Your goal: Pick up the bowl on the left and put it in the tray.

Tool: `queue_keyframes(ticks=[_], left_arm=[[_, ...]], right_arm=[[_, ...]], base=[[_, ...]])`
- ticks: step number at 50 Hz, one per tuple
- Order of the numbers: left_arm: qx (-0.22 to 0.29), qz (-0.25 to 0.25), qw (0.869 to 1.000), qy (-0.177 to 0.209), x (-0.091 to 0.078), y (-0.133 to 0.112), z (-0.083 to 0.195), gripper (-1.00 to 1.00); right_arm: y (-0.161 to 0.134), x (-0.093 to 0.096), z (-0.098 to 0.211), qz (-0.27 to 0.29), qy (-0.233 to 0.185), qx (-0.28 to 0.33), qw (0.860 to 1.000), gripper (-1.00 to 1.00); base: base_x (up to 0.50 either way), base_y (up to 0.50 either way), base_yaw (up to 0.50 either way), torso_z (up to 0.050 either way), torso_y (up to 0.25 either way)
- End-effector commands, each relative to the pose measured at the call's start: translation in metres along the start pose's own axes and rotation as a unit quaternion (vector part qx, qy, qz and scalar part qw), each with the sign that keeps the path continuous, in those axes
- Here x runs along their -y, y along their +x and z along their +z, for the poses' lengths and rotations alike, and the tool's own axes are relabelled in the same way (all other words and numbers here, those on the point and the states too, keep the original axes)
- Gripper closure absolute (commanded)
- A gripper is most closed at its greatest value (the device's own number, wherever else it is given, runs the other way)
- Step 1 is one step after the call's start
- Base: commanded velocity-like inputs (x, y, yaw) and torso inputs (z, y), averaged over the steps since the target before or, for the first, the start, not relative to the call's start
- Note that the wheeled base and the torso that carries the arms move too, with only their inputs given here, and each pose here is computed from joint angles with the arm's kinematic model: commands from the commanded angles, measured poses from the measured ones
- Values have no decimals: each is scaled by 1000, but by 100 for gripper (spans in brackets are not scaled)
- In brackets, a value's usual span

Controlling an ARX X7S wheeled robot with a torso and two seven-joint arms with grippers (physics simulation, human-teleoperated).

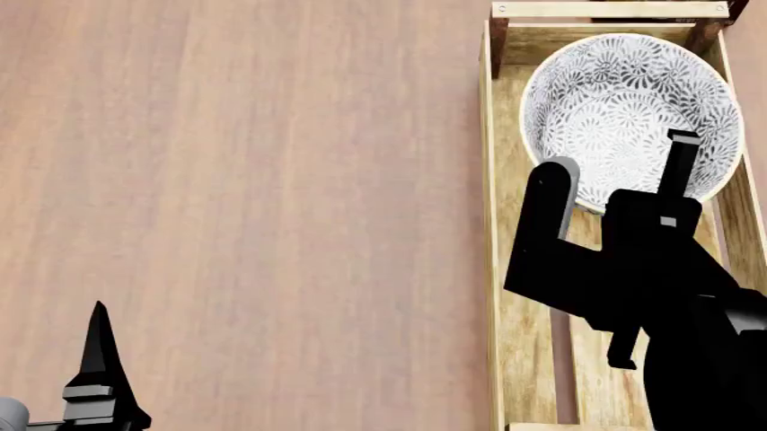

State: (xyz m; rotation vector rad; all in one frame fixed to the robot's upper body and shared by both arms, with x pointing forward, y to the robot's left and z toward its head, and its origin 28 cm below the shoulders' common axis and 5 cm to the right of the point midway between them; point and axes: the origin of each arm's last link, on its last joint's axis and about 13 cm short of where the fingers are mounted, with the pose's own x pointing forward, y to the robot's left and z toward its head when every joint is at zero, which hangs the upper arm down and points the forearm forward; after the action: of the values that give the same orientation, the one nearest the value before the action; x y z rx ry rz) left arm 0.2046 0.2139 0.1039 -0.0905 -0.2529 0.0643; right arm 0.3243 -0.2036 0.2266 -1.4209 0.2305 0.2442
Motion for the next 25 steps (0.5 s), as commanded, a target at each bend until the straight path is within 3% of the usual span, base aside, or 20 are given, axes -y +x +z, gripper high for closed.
queue_keyframes(ticks=[1,12,25], left_arm=[[0,-7,1000,1,-2,2,-1,-100],[0,-6,1000,0,-2,2,-1,-100],[-1,-10,1000,2,-1,0,-1,-100]], right_arm=[[12,-4,6,-3,-11,9,1000,100],[16,-15,4,11,-14,6,1000,100],[-1,-29,-1,22,-1,11,1000,100]], base=[[0,0,0,0,0],[0,0,0,0,1],[1,0,0,0,0]])
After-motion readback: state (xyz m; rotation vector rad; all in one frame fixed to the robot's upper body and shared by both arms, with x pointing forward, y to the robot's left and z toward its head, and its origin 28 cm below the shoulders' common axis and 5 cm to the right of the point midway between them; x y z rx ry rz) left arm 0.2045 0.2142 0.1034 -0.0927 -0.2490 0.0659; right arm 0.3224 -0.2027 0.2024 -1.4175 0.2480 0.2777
